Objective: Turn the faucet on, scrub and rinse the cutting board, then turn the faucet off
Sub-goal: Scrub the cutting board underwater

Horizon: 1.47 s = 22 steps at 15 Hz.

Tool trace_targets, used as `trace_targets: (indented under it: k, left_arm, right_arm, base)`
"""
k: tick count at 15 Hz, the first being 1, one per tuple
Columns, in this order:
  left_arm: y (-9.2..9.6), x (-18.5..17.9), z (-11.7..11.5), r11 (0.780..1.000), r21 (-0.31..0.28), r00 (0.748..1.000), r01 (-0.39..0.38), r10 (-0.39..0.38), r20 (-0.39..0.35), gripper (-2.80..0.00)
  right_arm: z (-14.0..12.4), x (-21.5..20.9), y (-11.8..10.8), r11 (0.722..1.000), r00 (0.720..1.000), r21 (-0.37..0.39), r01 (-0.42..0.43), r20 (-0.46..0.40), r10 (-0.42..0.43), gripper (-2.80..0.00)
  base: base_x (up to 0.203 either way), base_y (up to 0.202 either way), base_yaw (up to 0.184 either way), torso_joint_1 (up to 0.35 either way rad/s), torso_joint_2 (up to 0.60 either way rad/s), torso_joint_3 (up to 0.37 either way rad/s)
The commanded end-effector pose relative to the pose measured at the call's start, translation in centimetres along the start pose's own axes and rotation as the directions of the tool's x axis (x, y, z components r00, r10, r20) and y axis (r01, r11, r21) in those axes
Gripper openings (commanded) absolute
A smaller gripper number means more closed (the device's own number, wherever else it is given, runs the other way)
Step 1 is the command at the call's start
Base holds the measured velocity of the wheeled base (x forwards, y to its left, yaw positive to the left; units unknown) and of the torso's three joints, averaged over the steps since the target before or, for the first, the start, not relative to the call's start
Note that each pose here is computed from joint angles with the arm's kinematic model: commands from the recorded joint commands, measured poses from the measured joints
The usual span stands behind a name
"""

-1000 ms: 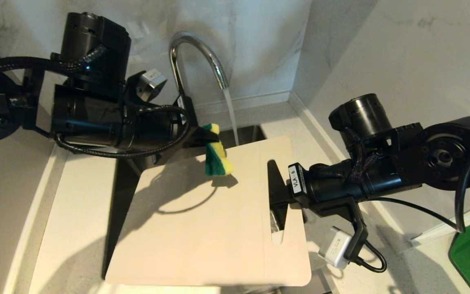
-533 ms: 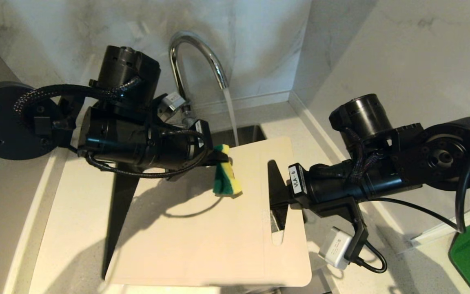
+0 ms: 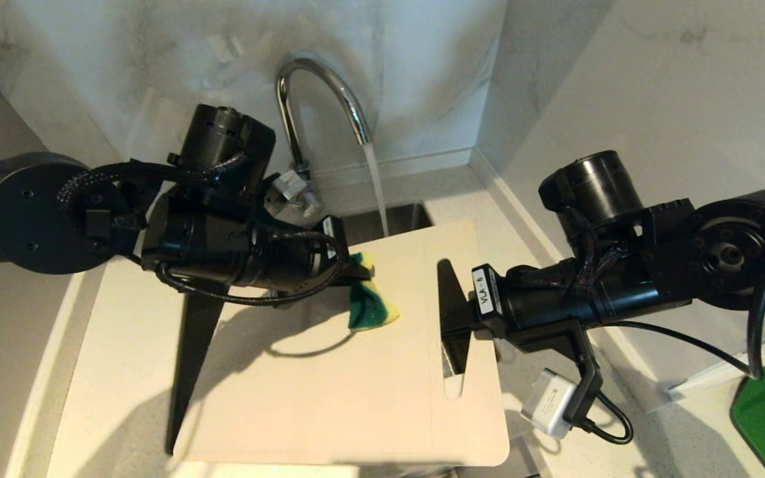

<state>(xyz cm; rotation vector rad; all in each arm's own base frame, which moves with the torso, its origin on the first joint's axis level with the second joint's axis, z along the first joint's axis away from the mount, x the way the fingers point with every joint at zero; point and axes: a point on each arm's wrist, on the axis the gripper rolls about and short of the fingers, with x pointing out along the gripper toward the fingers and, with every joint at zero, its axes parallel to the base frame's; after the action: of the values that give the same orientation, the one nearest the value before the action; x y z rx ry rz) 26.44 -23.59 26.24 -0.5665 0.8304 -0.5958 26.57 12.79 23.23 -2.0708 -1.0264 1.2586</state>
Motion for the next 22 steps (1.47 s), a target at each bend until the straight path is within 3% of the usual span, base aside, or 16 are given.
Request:
trace_targets:
  k: [1, 8, 17, 22]
  left_arm:
    - [0.9, 0.1, 0.1, 1.000, -0.014, 1.000, -0.025, 0.025, -0.003, -2.80]
    - [4.0, -0.6, 0.4, 0.997, -0.008, 0.996, -0.083, 0.083, 0.020, -2.80]
    - [10.7, -0.6, 1.2, 0.981, -0.028, 0.978, -0.190, 0.192, 0.079, -2.80]
    - [14.3, -2.4, 2.7, 0.975, -0.075, 0.971, -0.210, 0.217, 0.101, -2.80]
  right_arm:
    - [0.0, 0.0, 0.0, 1.000, 1.000, -0.015, 0.003, 0.003, -0.003, -2.80]
    - [0.0, -0.2, -0.1, 1.000, 1.000, -0.017, 0.005, -0.001, -0.005, -2.80]
    - [0.4, -0.4, -0.1, 1.000, 0.999, 0.008, 0.026, -0.033, -0.026, -2.80]
    - [0.5, -0.7, -0.3, 0.999, 0.999, 0.002, 0.032, -0.042, -0.032, -2.80]
  base:
    - [0.000, 0.000, 0.000, 0.000, 0.00, 0.000]
    - [0.000, 0.000, 0.000, 0.000, 0.00, 0.000]
    - [0.000, 0.000, 0.000, 0.000, 0.00, 0.000]
    - [0.000, 0.000, 0.000, 0.000, 0.00, 0.000]
